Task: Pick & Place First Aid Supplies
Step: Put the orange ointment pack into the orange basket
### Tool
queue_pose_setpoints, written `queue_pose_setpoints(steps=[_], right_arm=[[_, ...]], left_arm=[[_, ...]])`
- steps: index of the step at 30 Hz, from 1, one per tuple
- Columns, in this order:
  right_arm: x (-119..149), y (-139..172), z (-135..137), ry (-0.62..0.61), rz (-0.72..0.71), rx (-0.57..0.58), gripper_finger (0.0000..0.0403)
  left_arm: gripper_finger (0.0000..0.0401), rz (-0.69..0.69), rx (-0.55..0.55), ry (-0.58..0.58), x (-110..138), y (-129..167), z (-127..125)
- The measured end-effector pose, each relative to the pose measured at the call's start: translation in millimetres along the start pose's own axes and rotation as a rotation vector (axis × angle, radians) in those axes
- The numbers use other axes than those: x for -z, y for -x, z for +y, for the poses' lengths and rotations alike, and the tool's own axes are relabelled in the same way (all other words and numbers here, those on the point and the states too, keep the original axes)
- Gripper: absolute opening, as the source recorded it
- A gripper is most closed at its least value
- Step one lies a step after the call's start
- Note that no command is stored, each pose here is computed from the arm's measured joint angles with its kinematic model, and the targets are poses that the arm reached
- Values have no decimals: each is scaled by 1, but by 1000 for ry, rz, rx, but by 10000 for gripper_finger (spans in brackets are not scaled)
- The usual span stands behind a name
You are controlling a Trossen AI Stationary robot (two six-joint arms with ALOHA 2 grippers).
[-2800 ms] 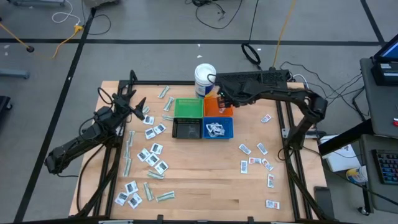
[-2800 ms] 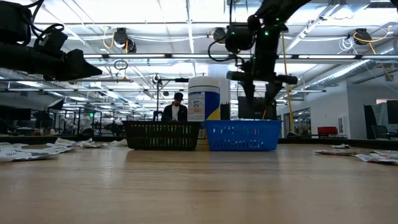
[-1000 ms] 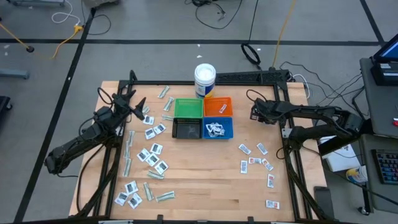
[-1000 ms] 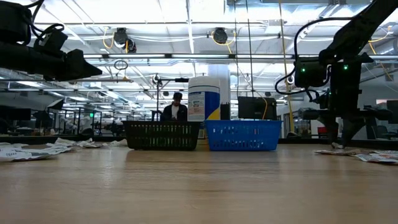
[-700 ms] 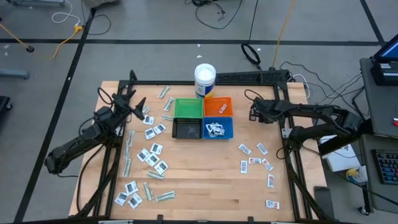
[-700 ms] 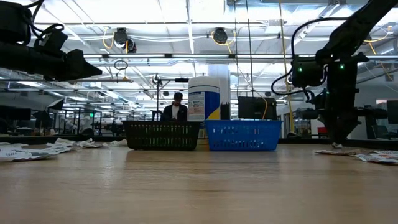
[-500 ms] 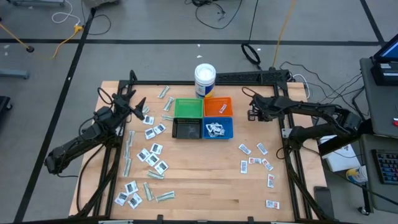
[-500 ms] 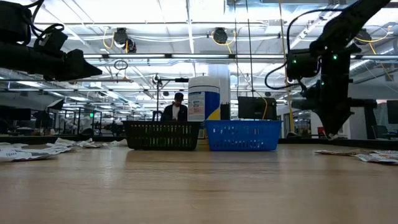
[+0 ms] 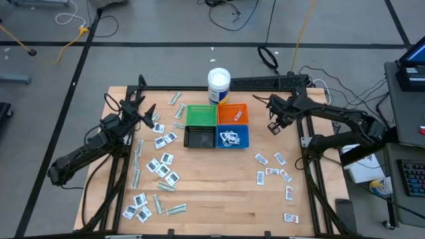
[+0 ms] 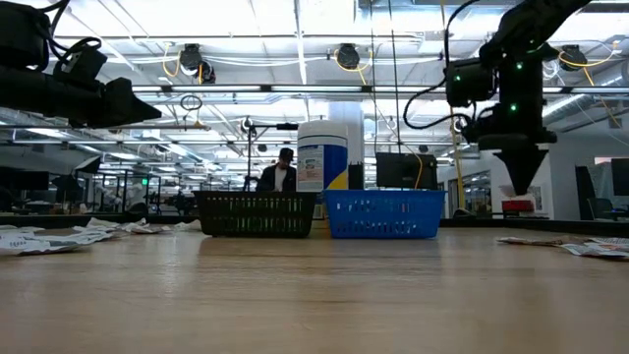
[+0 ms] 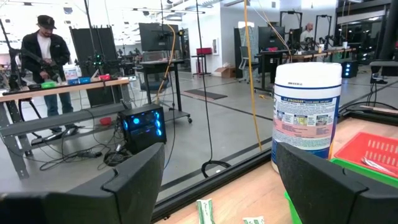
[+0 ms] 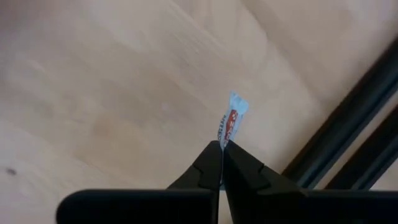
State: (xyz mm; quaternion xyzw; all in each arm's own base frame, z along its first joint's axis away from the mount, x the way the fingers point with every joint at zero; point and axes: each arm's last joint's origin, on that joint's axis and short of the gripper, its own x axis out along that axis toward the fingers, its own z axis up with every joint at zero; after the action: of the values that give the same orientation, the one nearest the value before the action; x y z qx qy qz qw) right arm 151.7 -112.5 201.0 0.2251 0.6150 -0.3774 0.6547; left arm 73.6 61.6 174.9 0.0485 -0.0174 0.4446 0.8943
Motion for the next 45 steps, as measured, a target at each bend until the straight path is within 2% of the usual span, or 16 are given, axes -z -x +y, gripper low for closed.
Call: queue_pose_setpoints(steps=[8,16,22,28,32,37,45], right_arm=[[-29,19,11,287,-52,-10,2],[-77,33,41,539,-122,-18,3],[-108,42,68,668,-219,-23,3],[-126,45,94,744,-285,-39,4],[-132,38,111,773,-331,-121,4],[-135,25,131,817,-355,-123,4],[-145,3,143,810,-399,-122,4]], left_arm=[[308,0,0,0,0,0,0],[308,0,0,0,0,0,0],[308,0,0,0,0,0,0],[308,1,0,0,0,0,0],[308,0,0,0,0,0,0],[308,0,0,0,0,0,0],[308,0,0,0,0,0,0]])
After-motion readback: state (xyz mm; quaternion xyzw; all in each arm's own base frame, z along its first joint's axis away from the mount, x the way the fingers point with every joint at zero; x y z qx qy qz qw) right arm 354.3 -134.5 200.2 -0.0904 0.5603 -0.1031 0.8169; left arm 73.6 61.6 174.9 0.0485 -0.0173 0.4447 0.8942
